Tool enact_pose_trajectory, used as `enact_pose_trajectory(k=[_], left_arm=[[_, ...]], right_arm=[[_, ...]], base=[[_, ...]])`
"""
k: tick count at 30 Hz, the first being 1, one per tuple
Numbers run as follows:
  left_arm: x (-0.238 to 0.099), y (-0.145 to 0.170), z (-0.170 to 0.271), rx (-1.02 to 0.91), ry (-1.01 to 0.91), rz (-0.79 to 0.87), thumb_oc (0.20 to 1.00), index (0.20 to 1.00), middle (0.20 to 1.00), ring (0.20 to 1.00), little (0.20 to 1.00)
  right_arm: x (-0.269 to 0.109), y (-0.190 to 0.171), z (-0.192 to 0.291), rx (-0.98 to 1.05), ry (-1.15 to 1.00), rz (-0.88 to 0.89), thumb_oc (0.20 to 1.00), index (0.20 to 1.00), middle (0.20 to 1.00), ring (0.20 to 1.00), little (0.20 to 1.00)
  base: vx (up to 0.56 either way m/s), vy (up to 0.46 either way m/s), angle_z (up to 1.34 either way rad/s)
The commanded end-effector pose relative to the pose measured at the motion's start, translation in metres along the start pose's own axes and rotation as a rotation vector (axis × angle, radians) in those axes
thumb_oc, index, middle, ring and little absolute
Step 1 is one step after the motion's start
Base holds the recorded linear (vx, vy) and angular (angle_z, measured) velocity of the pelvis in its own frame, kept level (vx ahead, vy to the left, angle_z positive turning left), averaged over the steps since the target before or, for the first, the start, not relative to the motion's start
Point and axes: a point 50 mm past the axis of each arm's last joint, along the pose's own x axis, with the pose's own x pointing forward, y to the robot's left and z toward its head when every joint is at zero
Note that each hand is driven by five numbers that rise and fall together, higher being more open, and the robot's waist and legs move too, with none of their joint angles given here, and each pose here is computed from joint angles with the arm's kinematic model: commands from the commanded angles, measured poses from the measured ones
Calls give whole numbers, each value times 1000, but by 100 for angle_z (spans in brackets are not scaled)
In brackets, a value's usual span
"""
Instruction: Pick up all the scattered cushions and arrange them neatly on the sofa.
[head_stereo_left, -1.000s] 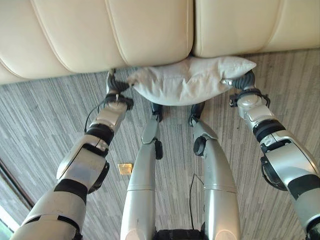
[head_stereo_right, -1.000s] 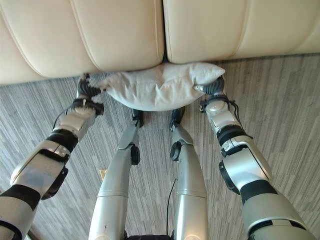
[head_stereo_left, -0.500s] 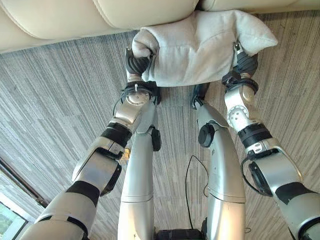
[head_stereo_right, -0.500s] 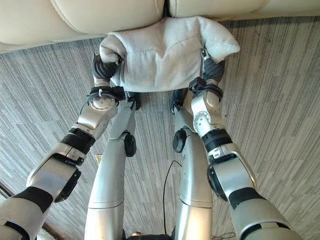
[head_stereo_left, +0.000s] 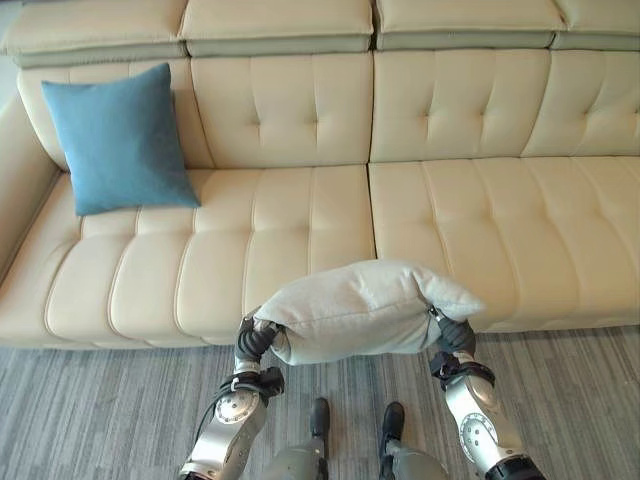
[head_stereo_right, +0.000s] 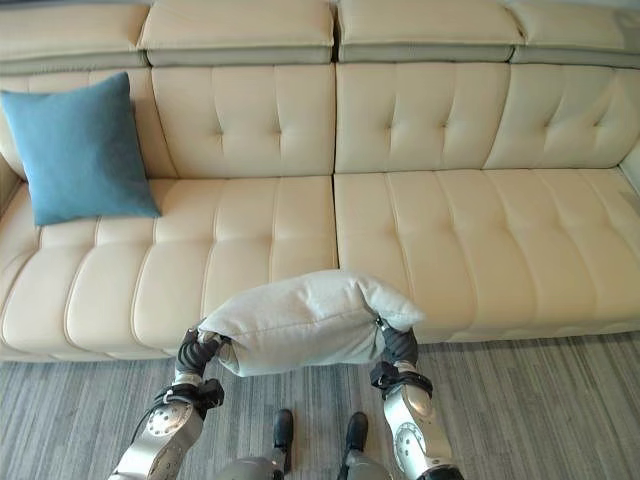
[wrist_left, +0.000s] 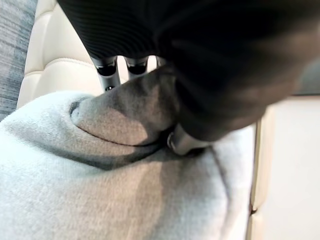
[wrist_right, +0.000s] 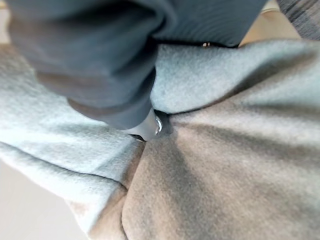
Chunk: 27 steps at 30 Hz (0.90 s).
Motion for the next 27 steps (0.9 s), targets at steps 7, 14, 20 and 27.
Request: enact_pose_trajectory(k=[7, 14, 20, 27], left_arm=[[20, -28, 71, -88, -284, -119, 200, 200, 200, 200, 200], [22, -25, 68, -48, -257, -104, 200, 200, 200, 200, 200], [26, -39, 80, -38, -297, -135, 200, 200, 200, 200, 200], [27, -50, 79, -77, -290, -173, 200, 200, 200, 200, 200]], right_arm=[[12, 58, 48, -90, -207, 274, 200, 200, 200, 200, 200], [11, 45, 55, -134, -238, 181, 200, 200, 200, 200, 200], [17, 59, 68, -143, -291, 205, 200, 200, 200, 200, 200], [16, 56, 73, -214, -310, 227, 200, 200, 200, 200, 200]], base=[[107, 64, -12], [60, 273, -1], [93, 28, -9], [546, -305, 29]])
